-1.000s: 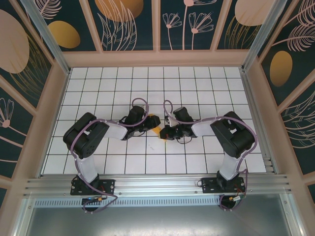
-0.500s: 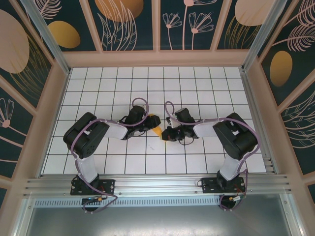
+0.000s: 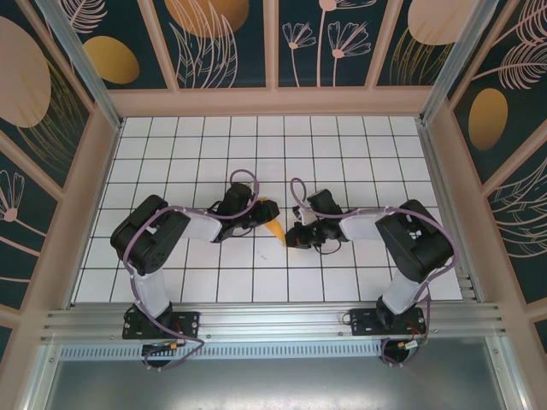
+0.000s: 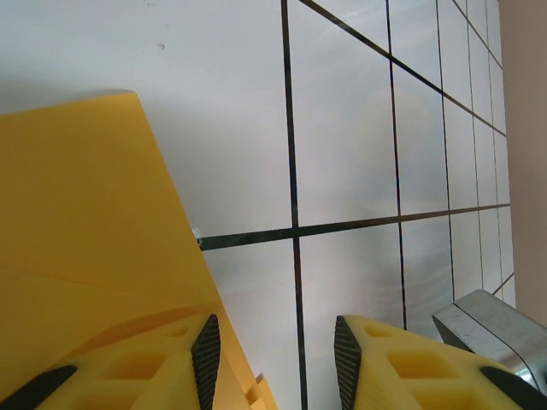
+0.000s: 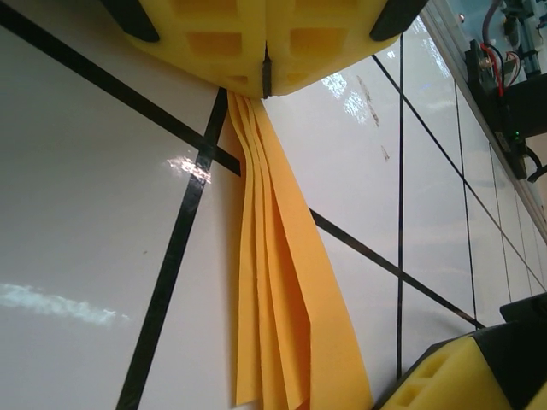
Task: Fold a paper plane with a square sheet of paper (pick it up from the middle)
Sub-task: Fold the wing for the fifth time at the center of the table.
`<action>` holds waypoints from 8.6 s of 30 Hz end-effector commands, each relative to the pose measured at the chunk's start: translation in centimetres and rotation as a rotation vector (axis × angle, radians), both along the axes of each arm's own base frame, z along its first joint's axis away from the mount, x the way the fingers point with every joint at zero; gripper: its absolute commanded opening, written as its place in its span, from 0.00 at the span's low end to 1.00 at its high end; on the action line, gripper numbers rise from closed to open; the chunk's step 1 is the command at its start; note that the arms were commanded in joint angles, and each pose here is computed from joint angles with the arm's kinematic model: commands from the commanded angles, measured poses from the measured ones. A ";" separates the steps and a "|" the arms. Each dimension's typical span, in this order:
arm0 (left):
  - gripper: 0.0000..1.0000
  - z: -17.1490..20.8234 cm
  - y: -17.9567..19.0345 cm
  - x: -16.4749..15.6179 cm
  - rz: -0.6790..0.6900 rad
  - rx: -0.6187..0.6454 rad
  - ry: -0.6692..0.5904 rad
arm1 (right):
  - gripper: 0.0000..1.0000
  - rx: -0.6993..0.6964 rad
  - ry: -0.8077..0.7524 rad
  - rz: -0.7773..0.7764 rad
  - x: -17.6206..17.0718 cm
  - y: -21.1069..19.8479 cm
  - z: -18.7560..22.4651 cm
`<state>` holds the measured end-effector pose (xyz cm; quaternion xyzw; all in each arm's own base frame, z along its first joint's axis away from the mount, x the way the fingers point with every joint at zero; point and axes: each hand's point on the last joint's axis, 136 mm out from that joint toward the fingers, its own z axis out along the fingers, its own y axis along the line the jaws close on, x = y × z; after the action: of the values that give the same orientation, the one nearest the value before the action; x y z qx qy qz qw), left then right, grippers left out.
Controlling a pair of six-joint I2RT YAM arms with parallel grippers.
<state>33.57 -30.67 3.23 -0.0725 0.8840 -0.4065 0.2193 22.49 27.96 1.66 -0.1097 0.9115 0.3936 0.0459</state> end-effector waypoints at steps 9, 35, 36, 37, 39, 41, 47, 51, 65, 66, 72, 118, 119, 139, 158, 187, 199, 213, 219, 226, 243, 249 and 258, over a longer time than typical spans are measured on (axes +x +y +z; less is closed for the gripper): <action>0.43 -4.4 1.6 -1.7 -0.005 0.120 0.102 | 0.01 -0.076 0.106 -0.043 -1.7 -3.0 -2.5; 0.45 -2.5 0.6 -1.0 -0.040 0.096 0.067 | 0.00 -0.032 0.116 -0.069 2.6 -1.1 -3.5; 0.46 -1.6 0.4 -0.8 -0.044 0.087 0.047 | 0.00 -0.031 0.121 -0.072 2.4 -1.2 -3.6; 0.47 -0.6 0.3 -0.6 -0.047 0.075 0.028 | 0.00 -0.035 0.125 -0.080 2.4 -1.3 -3.7; 0.49 1.2 -0.2 -0.3 -0.061 0.046 -0.004 | 0.00 -0.037 0.136 -0.088 2.3 -1.4 -3.8; 0.50 2.8 -0.6 -0.5 -0.077 0.006 -0.026 | 0.00 -0.017 0.139 -0.092 2.3 -1.1 -3.6; 0.46 4.0 -0.6 -2.3 -0.102 -0.064 -0.014 | 0.00 -0.013 0.141 -0.102 2.6 -1.0 -3.5; 0.42 3.1 -1.6 -3.7 -0.148 -0.095 0.012 | 0.00 -0.012 0.146 -0.105 2.5 -1.0 -3.5; 0.36 -1.9 0.7 -1.5 -0.003 0.085 -0.052 | 0.00 -0.036 0.158 -0.107 2.0 -1.5 -4.1; 0.36 -2.3 0.9 -1.5 0.006 0.098 -0.049 | 0.00 -0.041 0.159 -0.108 1.9 -1.6 -4.2; 0.35 -3.2 2.3 -1.1 0.045 0.169 -0.047 | 0.00 -0.079 0.162 -0.109 1.5 -2.2 -4.7; 0.42 -2.1 8.9 6.5 0.120 0.251 -0.126 | 0.00 -0.100 0.189 -0.110 0.5 -3.2 -5.7; 0.43 -1.8 8.8 6.6 0.113 0.245 -0.132 | 0.00 -0.096 0.192 -0.111 0.5 -3.2 -5.7; 0.38 6.0 2.7 1.1 -0.024 0.035 -0.189 | 0.00 -0.066 0.167 -0.107 1.9 -2.2 -4.7; 0.32 -3.1 2.9 0.1 -0.003 0.133 0.005 | 0.00 0.057 0.074 -0.028 3.9 1.4 1.1; 0.32 -4.0 3.5 0.0 0.003 0.190 0.023 | 0.00 -0.041 0.086 -0.009 3.8 2.0 -0.5; 0.30 -5.1 4.0 -0.2 0.018 0.211 0.055 | 0.00 0.014 0.126 0.029 0.7 0.7 0.1; 0.29 -5.7 3.8 -0.5 -0.004 0.217 0.074 | 0.01 0.004 0.148 0.039 -1.3 -0.5 0.1; 0.29 -5.6 3.7 -0.5 -0.008 0.219 0.072 | 0.00 -0.126 0.158 -0.008 -1.4 -2.4 -2.9; 0.29 -5.5 3.8 -0.6 -0.012 0.224 0.069 | 0.01 0.047 0.107 0.037 -2.2 -0.8 2.1; 0.36 -1.1 2.6 0.0 -0.024 0.127 -0.006 | 0.10 0.050 0.003 -0.006 -1.3 -1.8 4.3; 0.54 7.8 3.9 0.5 0.051 0.066 -0.178 | 0.22 0.032 -0.145 -0.116 3.3 -3.4 6.3; 0.59 6.6 6.3 -3.0 0.110 0.038 -0.093 | 0.28 0.044 -0.098 -0.057 5.0 -1.6 4.0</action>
<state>32.37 -25.34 12.99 -0.0710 0.8555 -0.3932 0.3293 26.79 25.59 5.40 -0.0826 0.9095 0.3959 0.0965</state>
